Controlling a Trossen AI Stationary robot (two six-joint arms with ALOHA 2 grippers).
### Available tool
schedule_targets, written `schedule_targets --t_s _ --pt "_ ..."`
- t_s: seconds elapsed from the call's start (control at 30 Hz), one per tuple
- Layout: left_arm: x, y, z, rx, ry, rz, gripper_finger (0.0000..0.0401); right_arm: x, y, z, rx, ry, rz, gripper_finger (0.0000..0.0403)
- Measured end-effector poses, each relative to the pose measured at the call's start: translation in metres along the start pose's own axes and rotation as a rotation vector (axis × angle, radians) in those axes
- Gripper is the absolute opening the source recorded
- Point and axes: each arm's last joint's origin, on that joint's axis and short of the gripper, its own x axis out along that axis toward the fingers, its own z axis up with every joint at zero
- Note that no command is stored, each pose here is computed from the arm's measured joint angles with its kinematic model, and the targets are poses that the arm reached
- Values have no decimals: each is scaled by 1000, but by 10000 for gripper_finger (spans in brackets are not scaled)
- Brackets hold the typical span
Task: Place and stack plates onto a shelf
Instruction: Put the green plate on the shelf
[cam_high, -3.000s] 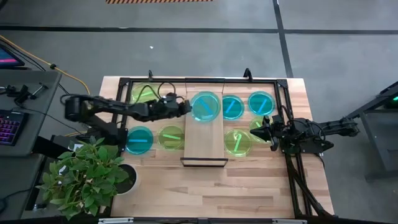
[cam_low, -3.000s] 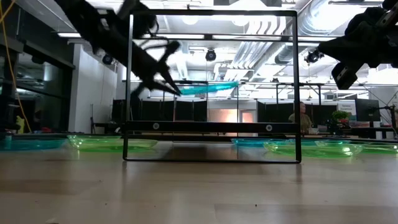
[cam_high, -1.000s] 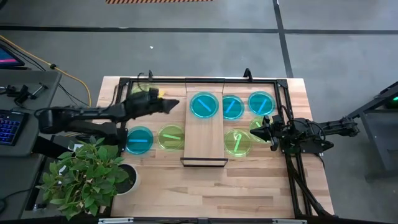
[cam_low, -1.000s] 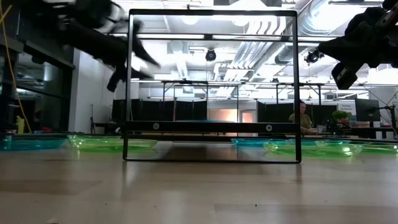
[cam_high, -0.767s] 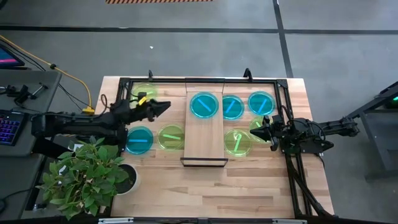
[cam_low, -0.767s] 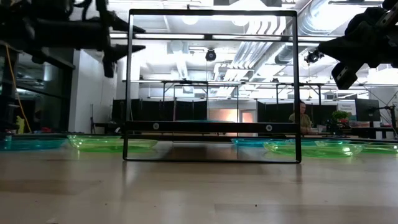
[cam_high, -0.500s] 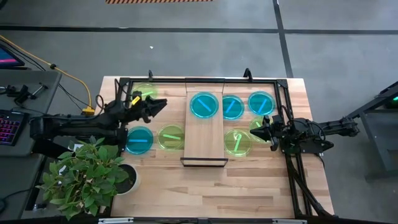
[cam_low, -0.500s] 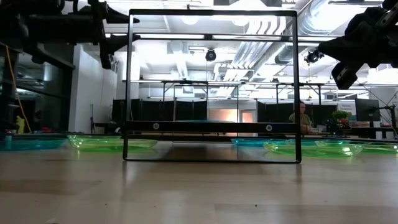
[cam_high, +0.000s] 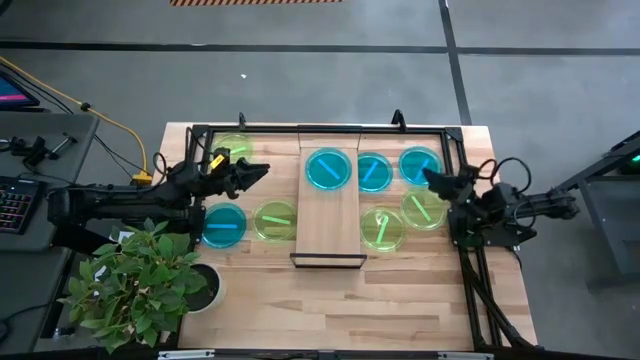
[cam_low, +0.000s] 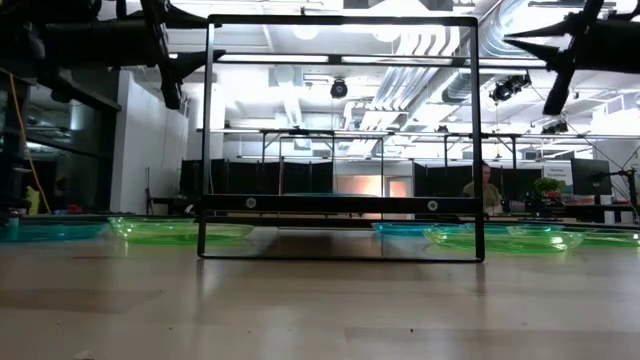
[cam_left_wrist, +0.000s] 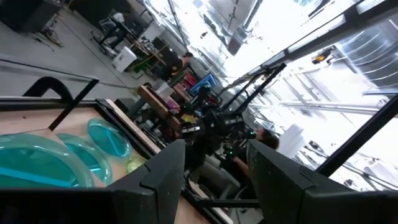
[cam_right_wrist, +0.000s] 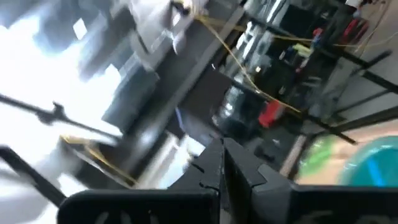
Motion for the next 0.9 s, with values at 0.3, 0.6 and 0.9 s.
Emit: schedule_targets --t_s 0.3,0.6,0.9 --pt "0 0 0 -35 1 -1 165 28 17 -14 -33 286 -247 32" --pt "0 0 0 -35 3 2 165 12 2 -46 306 979 -920 140" --pt "0 1 0 -33 2 7 165 -8 -21 -70 273 760 -1268 154"
